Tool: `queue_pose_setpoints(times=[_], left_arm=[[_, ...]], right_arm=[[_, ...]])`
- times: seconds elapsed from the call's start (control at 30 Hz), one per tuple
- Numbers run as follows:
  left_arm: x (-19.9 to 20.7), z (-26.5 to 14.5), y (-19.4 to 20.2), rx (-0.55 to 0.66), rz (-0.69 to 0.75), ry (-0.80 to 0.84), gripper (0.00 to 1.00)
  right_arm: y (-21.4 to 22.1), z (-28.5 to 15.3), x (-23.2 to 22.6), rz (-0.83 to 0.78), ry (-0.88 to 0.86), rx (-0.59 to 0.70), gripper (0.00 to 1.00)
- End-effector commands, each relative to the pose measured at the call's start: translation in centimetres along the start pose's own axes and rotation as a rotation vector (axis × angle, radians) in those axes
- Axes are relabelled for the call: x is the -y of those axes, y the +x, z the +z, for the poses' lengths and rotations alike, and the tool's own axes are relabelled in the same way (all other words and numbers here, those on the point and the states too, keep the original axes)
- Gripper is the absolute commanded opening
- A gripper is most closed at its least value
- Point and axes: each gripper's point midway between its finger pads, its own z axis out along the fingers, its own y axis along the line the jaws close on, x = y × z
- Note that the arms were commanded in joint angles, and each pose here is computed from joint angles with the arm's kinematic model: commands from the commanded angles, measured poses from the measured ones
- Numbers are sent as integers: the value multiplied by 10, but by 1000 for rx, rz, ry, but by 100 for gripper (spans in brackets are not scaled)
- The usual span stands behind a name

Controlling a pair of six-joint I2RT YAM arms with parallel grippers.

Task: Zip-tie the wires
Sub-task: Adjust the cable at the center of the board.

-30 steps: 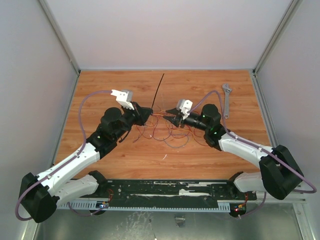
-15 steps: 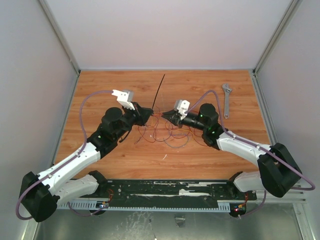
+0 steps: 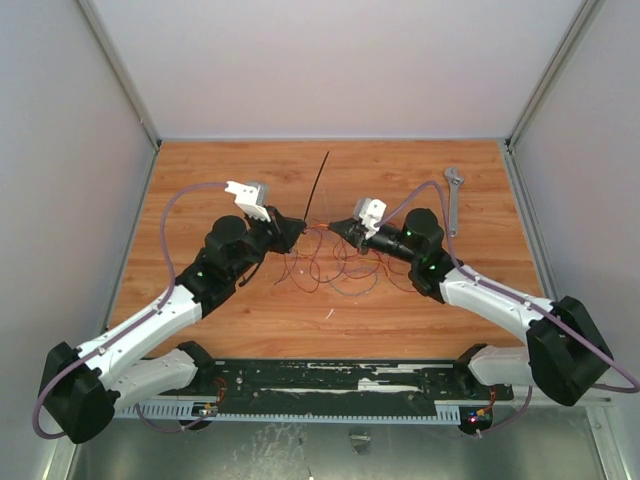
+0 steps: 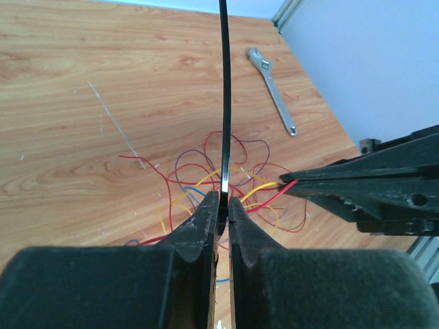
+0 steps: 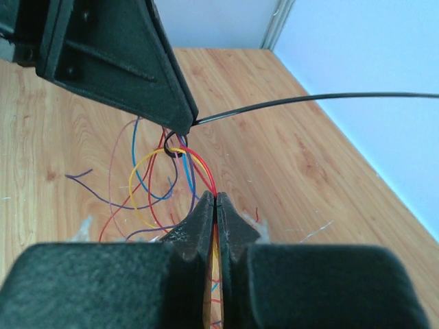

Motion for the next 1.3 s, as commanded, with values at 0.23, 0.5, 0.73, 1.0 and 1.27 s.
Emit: queue_pose_setpoints(times=[0.23,0.5,0.73,1.0,1.27], left_arm=[[-19,8,23,-12,-13,-43,0],[-19,11,28,-17,-22,-41,0],[-21,12,31,-17,-36,-45,0],[-24,11,32,-14,-38,-56,0],[-26,10,32,-15,-38,-64,0]], right_arm=[[-28,-18,9,10,72,48,0],[-32,-20,10,21,81,47,0],[-46,-31,13,38,121,90,0],[-56,-45,23,51,195,117,0],[-58,-58,30,65,251,133,0]])
